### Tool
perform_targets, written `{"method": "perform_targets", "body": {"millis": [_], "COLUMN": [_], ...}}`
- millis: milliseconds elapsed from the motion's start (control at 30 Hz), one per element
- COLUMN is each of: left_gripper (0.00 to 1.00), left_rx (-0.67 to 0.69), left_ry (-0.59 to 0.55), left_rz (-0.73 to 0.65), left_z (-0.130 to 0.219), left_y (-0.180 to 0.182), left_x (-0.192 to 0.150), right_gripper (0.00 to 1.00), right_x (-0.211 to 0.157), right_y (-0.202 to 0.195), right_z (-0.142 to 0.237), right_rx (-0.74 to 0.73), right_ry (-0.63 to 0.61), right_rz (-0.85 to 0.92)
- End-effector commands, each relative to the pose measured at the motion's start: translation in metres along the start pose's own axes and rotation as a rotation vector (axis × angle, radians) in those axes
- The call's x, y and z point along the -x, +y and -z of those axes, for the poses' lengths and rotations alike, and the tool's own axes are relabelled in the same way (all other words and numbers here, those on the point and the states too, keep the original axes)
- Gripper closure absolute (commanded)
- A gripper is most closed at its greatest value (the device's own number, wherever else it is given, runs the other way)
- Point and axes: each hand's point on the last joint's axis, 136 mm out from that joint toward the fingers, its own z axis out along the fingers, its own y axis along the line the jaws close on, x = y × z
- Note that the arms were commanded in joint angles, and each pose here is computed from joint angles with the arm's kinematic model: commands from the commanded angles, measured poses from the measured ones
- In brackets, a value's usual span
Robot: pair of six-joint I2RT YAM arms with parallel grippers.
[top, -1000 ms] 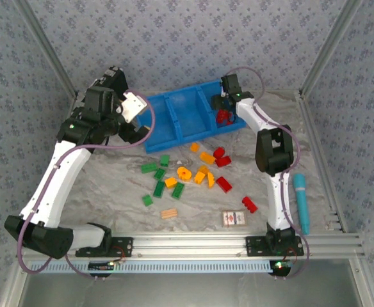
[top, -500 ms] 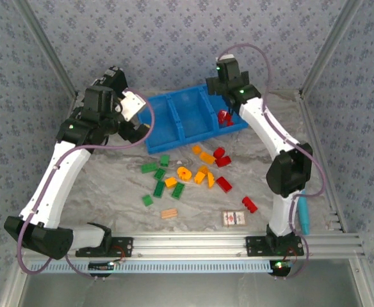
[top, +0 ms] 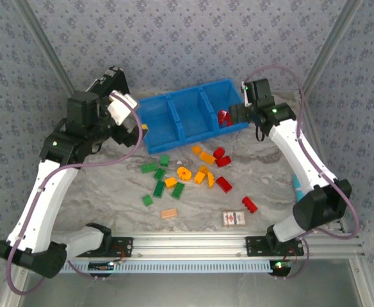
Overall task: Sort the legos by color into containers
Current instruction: Place the lego in the container, then pick up the lego from the bottom-right of the table.
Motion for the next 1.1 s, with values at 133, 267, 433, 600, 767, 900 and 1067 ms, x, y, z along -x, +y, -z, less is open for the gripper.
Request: {"method": "perform_targets", "body": {"millis": [133,267,433,600,767,900,1067], "left_gripper": [0.0,0.0,0.0,0.0,0.0,0.0,0.0], "left_rx": [0.013,0.075,0.066,0.063,0.068,0.066,0.055], "left_ry": [-0.075,-0.106,-0.121,-0.12,-0.118,-0.109,-0.096], "left_rz": [0.018,0.04,0.037,0.033,0.027,0.028,0.033], "left_z": [0.015,0.018,0.016,0.018,0.02,0.017,0.012], "left_y": [-0.006,0.004,0.0,-0.002,-0.002,-0.002,-0.003], "left_x": [0.005,0.01,0.01,0.009,0.008,0.006,0.005], "right_gripper": [0.11,0.22,0.23,0.25,0.26,0.27,0.28], "right_x": [-0.172,-0.237,-0.277,-0.31,-0.322,-0.333,-0.342], "right_y": [0.041,0.054,0.051,0.037,0.038,0.031,0.03], "right_z": [0.037,0.057,0.072,0.063,0.05,0.044,0.034], "right_rx": [0.19,0.183,0.117,-0.061,-0.122,-0.17,-0.168], "right_ry": [0.353,0.438,0.452,0.51,0.515,0.527,0.539], "right_rz": [-0.18,-0.245,-0.28,-0.366,-0.407,-0.411,-0.438]}}
